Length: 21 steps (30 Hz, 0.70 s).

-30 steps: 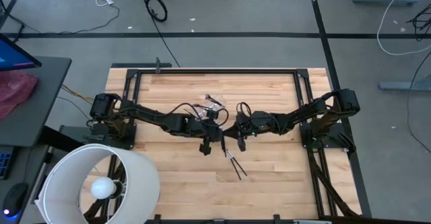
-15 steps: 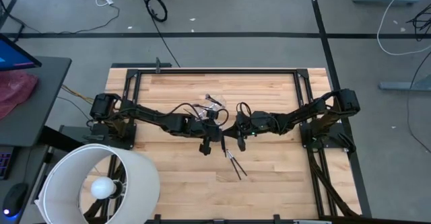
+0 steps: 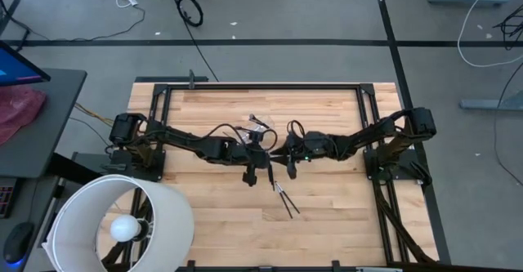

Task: Put items in baskets/containers
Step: Put the black eyeshadow brush into the transparent organizer

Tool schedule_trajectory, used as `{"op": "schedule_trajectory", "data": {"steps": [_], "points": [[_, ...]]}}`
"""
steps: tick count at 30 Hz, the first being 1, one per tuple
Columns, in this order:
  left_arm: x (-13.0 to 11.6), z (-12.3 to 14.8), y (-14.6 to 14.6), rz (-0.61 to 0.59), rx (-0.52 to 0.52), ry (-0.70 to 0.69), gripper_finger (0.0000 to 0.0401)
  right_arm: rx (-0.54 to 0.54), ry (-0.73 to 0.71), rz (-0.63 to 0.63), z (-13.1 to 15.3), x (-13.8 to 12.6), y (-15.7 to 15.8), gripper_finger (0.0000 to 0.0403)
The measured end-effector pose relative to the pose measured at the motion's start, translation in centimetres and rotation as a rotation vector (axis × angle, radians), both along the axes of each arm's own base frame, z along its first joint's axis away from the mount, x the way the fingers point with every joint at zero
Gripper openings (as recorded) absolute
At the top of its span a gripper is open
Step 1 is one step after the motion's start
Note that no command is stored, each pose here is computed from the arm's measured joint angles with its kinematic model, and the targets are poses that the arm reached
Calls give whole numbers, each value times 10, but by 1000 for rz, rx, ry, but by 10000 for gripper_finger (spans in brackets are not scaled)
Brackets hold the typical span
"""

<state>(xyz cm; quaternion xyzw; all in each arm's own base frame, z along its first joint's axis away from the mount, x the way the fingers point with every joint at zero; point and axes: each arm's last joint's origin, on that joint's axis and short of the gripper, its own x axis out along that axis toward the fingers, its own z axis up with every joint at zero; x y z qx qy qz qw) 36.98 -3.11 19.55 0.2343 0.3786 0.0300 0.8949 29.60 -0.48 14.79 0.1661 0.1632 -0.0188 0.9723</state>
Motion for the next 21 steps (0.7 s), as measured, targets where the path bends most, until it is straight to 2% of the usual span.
{"op": "schedule_trajectory", "data": {"steps": [9,14,18,21], "points": [[-9,7,10,108,114,47,4,-168,-76,23,17,-2,-6,168],[-16,29,22,159,145,77,3,-304,-147,29,35,-7,-12,180],[-22,57,35,211,172,94,3,-415,-165,-9,47,-12,-16,183],[-27,70,49,230,190,187,2,-453,-153,-9,51,-15,-16,183]]}}
